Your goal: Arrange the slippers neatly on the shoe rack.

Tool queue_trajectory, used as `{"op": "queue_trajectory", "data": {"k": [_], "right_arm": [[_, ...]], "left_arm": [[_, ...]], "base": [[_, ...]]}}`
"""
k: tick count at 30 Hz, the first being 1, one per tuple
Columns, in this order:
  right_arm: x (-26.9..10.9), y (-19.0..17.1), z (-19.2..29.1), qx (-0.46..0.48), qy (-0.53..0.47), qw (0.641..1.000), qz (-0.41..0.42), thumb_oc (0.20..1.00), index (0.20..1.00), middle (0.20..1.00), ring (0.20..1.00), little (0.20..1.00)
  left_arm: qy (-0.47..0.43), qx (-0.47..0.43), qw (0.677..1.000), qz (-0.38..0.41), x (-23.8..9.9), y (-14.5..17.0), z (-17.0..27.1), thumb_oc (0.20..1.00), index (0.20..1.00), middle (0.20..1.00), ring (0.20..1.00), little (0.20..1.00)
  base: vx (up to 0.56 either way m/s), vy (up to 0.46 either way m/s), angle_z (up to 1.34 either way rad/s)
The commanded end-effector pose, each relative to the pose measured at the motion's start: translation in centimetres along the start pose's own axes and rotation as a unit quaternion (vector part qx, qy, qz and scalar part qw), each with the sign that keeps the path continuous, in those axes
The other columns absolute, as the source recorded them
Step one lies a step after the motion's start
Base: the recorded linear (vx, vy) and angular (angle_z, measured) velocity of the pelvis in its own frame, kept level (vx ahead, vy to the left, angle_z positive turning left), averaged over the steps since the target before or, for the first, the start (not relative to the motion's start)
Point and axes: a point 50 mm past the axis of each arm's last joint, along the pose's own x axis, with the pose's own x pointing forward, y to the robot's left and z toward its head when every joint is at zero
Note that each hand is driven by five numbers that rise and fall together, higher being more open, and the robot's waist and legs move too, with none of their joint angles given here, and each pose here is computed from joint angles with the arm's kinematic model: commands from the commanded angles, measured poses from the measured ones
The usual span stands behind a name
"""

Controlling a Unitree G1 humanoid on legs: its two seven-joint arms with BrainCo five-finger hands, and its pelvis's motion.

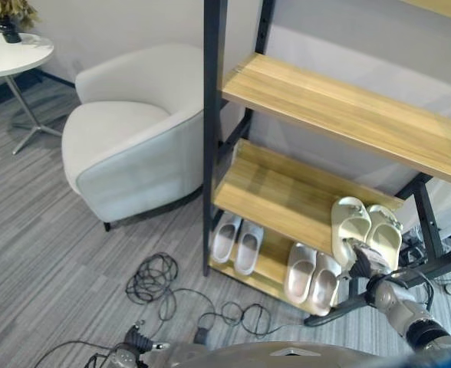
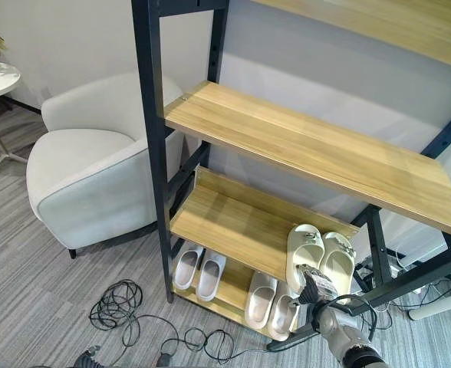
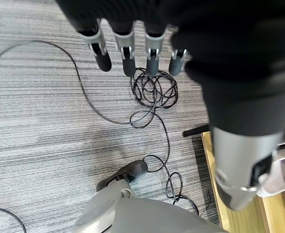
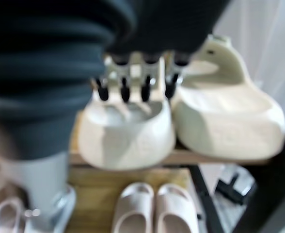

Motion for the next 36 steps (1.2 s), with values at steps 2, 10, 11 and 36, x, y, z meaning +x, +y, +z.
{"op": "queue_trajectory", "data": {"k": [2, 10, 11, 36], "right_arm": [[0.8, -2.8, -2.0, -0.019, 0.049, 0.998, -0.031, 1.000, 1.000, 1.000, 1.000, 1.000], [1.3, -3.5, -0.3, -0.024, 0.008, 0.998, -0.058, 1.000, 1.000, 1.000, 1.000, 1.000], [1.3, -3.9, 0.5, -0.022, -0.012, 0.997, -0.069, 1.000, 1.000, 1.000, 1.000, 1.000], [-8.0, 0.2, 2.5, 0.019, -0.162, 0.986, -0.045, 1.000, 1.000, 1.000, 1.000, 1.000]], "left_arm": [[-0.012, -0.010, 1.000, 0.022, 0.5, 0.7, 1.4, 1.000, 1.000, 1.000, 1.000, 1.000], [-0.012, -0.006, 0.999, 0.036, 0.5, 1.1, 1.4, 1.000, 1.000, 1.000, 1.000, 1.000], [-0.012, -0.006, 0.999, 0.041, 0.6, 1.3, 1.4, 1.000, 1.000, 1.000, 1.000, 1.000], [-0.028, -0.006, 0.999, -0.013, -0.6, -2.1, 0.2, 1.000, 1.000, 1.000, 1.000, 1.000]], "base": [[0.00, 0.000, 0.00], [0.00, 0.000, 0.00], [0.00, 0.000, 0.00], [-0.04, 0.023, -0.05]]}}
